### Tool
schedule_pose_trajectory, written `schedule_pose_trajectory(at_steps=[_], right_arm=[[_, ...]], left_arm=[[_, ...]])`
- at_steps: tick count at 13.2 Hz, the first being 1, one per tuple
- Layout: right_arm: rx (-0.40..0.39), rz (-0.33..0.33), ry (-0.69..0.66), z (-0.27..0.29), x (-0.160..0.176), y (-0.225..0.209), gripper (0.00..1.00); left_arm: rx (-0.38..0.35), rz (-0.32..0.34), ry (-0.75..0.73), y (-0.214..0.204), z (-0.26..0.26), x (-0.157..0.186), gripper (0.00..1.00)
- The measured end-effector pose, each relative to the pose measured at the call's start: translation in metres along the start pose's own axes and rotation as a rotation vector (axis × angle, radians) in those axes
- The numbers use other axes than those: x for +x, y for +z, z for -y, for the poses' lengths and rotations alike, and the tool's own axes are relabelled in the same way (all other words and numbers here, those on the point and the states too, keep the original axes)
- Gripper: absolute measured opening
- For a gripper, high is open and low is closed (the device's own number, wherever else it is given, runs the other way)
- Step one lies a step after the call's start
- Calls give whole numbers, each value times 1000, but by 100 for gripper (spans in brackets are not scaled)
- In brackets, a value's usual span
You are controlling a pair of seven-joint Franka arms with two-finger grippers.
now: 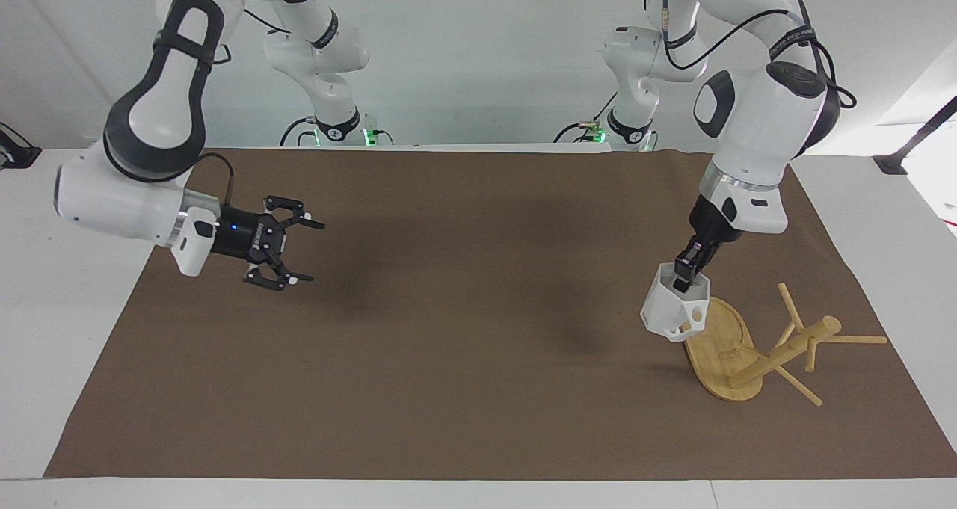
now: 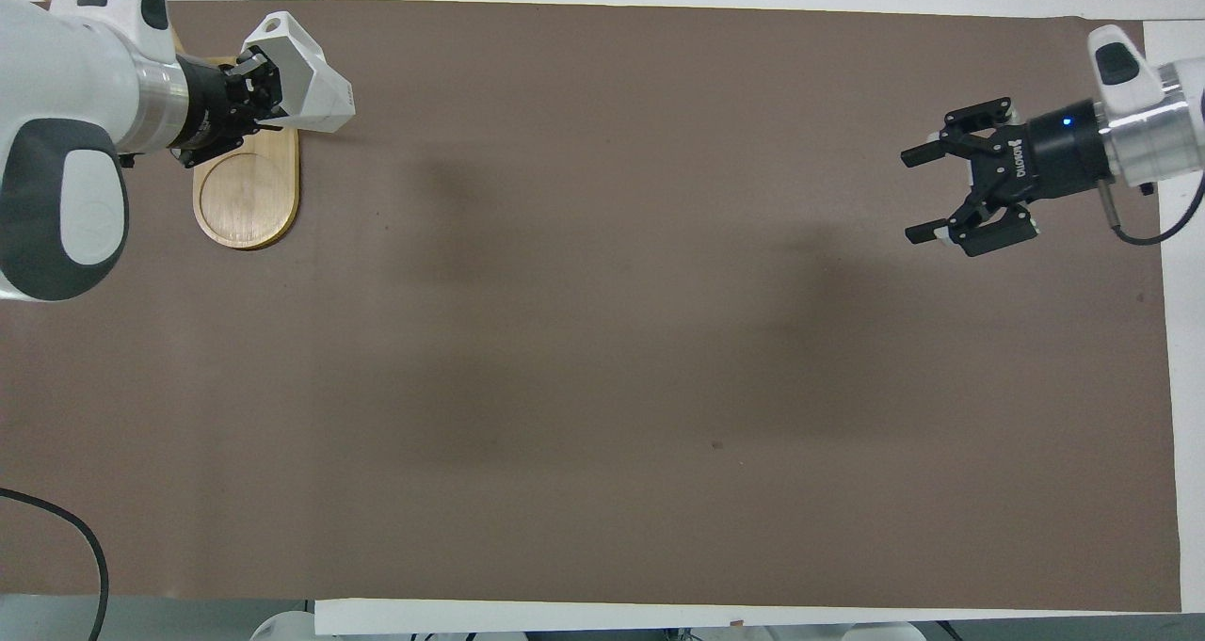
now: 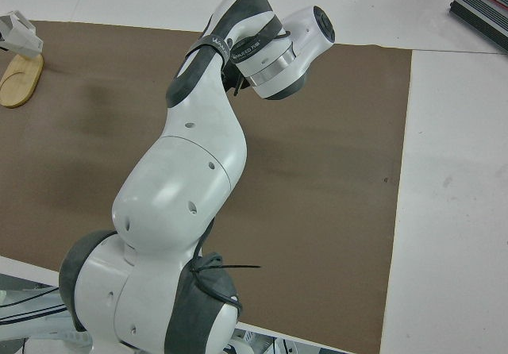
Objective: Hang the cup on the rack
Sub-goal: 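Move the cup onto a rack peg with the left gripper while the right gripper retracts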
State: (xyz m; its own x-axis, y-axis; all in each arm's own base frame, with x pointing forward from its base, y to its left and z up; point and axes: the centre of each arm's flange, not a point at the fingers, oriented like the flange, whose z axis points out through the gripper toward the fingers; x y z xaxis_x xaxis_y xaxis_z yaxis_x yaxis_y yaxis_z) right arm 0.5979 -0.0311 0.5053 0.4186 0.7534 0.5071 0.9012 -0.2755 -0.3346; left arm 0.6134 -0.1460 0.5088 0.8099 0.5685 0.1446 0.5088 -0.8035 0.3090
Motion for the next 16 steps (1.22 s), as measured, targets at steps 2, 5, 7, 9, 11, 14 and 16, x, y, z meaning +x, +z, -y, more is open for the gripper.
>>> schedule_pose_trajectory(at_steps=[2,5,7,9,11,14,16], right_arm=[[-80,194,114,39,28,-44,100],[-230,364,352,69,61,-76,100],[-313,405,555,65,54,-82,100],[-378,436,759,66,42,-89,100],[-428,448,951,73,36,-92,100],[-475,418,1116,89,35,-97,100],[-508,415,1149,99,17,-102,100]], left_arm=[[-48,3,21,5,13,11,6],[-137,-46,-27,19,24,15,6],[-180,-69,-76,31,34,14,6],[-186,-70,-95,37,39,13,6],[-183,-66,-99,40,41,12,6],[-170,-62,-114,46,51,14,6],[-164,-65,-138,47,63,22,6]])
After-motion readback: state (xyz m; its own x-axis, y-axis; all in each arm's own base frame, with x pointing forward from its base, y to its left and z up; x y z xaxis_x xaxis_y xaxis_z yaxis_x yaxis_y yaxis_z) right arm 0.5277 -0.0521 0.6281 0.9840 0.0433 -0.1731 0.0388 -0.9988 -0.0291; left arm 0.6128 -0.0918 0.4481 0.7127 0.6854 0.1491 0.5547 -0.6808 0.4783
